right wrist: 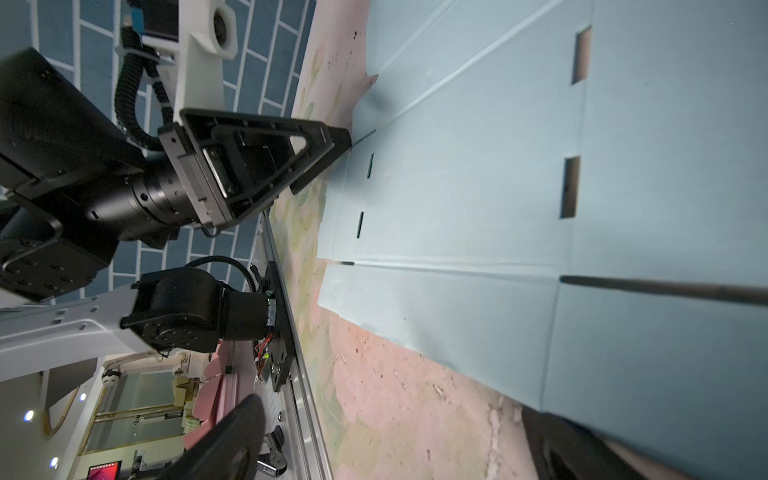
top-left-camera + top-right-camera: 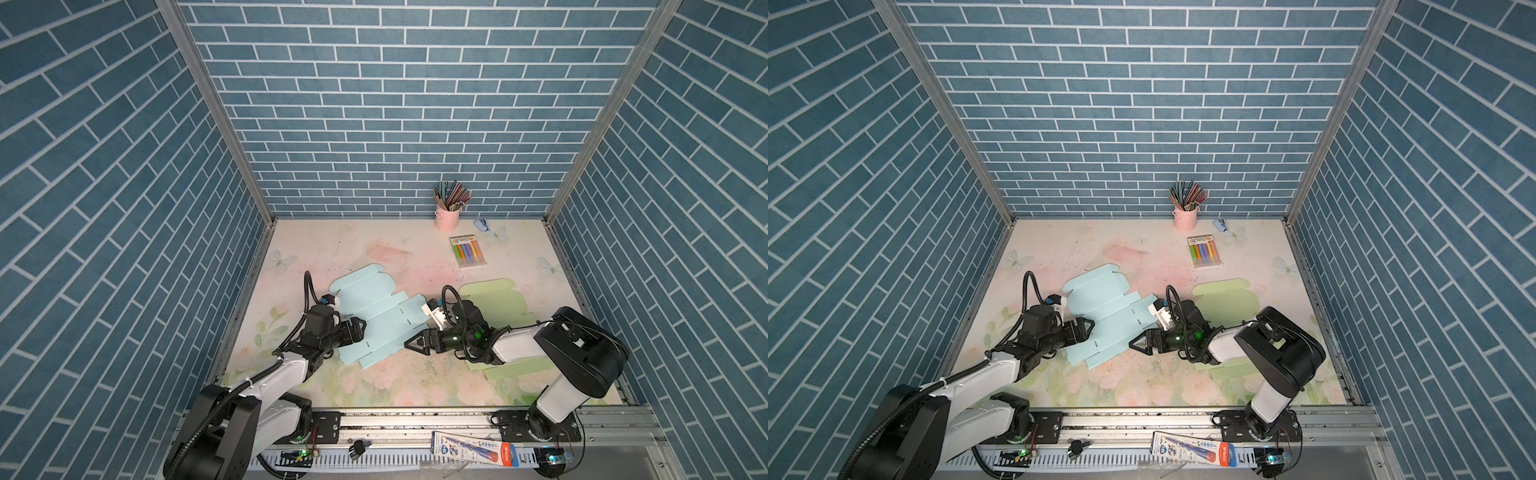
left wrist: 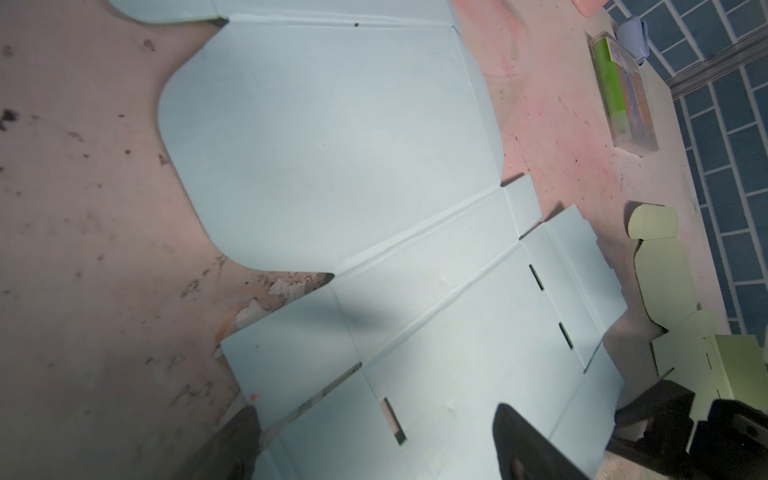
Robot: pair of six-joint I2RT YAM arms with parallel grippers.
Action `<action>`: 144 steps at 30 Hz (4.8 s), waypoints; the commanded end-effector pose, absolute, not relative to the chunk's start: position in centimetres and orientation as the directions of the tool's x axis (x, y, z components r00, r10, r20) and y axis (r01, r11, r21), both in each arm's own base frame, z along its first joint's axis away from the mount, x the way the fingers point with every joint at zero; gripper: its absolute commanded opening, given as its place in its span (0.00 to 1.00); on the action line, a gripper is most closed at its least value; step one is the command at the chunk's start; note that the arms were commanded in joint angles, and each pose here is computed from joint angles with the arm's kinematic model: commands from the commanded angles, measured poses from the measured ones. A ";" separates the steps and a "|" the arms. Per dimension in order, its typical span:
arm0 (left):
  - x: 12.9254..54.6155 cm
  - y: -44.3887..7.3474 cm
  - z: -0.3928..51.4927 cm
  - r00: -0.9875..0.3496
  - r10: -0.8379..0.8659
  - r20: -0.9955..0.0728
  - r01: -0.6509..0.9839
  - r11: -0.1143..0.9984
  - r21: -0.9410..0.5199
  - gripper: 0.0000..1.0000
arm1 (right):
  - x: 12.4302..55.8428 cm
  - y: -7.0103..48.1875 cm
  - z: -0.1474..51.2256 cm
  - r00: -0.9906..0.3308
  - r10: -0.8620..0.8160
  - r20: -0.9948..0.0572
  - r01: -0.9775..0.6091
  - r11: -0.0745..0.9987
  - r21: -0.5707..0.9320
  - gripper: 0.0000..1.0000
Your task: Fold the paper box
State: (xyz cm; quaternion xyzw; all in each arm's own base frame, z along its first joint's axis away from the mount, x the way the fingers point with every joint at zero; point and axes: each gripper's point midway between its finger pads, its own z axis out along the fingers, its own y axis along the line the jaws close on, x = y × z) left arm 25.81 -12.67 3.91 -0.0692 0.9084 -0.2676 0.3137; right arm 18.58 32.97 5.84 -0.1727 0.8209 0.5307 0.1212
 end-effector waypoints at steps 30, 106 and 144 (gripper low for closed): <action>19.6 -24.1 6.0 -0.868 -0.074 -0.490 0.272 0.756 -0.596 0.89 | 24.9 27.3 3.6 -0.921 0.069 -0.384 -0.288 0.542 0.790 0.33; 27.8 -23.6 16.2 -0.691 -0.218 -0.689 0.407 0.671 -0.620 0.00 | 25.7 27.4 9.7 -0.579 -0.617 -0.533 -0.758 0.648 0.072 0.00; 30.8 -27.1 15.4 -0.681 -0.046 -0.730 0.501 0.698 -0.511 0.00 | 24.9 29.0 14.1 -0.293 -0.669 -0.683 -0.823 0.540 -0.177 0.00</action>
